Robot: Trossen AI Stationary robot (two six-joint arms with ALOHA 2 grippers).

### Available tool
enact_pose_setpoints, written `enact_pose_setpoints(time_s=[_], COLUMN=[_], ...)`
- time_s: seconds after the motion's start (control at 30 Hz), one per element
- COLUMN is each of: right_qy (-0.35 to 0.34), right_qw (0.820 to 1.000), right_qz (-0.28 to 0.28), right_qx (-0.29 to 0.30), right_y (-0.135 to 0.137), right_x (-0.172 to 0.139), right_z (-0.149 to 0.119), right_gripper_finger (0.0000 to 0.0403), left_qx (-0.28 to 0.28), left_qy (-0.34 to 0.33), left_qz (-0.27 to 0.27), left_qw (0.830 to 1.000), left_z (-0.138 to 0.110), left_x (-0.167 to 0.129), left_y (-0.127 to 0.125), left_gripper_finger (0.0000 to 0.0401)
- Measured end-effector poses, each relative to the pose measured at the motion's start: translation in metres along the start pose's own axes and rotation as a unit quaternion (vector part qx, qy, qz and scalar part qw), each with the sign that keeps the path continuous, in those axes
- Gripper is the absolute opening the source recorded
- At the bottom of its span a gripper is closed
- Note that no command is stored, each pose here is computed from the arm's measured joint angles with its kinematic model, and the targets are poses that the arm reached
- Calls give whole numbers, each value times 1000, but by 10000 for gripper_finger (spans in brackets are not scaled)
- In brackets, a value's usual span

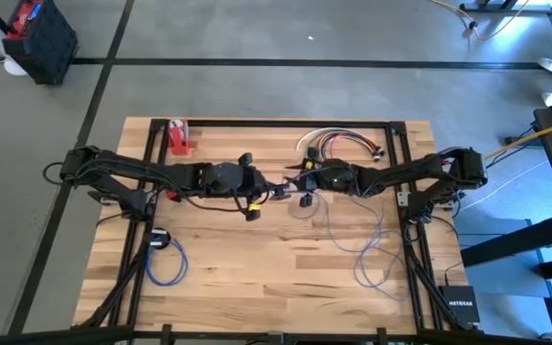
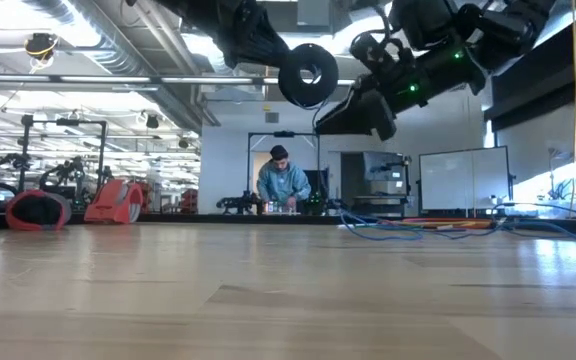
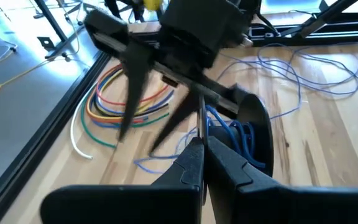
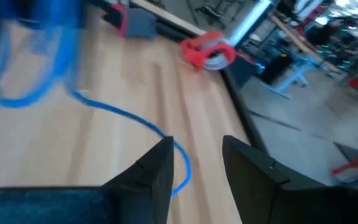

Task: Coil cords
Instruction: Coil the blue cable wire on the black spool

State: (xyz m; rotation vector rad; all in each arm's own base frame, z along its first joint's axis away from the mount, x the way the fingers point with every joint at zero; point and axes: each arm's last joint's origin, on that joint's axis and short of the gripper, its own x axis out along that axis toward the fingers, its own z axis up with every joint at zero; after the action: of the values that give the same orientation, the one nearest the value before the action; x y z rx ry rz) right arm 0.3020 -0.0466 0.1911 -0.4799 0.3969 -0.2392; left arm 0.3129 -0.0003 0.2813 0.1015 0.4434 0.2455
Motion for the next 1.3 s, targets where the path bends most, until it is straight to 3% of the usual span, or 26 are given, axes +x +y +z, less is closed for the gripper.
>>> enact_pose_setpoints(time_s=[0.47, 0.93, 1.03, 1.23, 1.3], right_qy=[21, -44, -27, -9, -5], right_qw=[999, 998, 999, 1000, 1000], right_qz=[34, 36, 19, 14, 16], right_qx=[2, 23, 18, -1, -1], right_y=[0, 2, 3, 2, 3], right_x=[3, 13, 15, 13, 13], right_z=[-9, -7, -10, -11, -11], right_gripper_finger=[143, 140, 119, 20, 9], left_qx=[1, 0, 1, 1, 1], left_qy=[2, 1, 2, 3, 3], left_qz=[0, 0, 0, 0, -1], left_qw=[1000, 1000, 1000, 1000, 1000], left_z=[0, 0, 0, -1, -1], left_x=[0, 0, 0, 0, 0], left_y=[0, 0, 0, 0, -1], left_gripper_finger=[1, 1, 1, 1, 1])
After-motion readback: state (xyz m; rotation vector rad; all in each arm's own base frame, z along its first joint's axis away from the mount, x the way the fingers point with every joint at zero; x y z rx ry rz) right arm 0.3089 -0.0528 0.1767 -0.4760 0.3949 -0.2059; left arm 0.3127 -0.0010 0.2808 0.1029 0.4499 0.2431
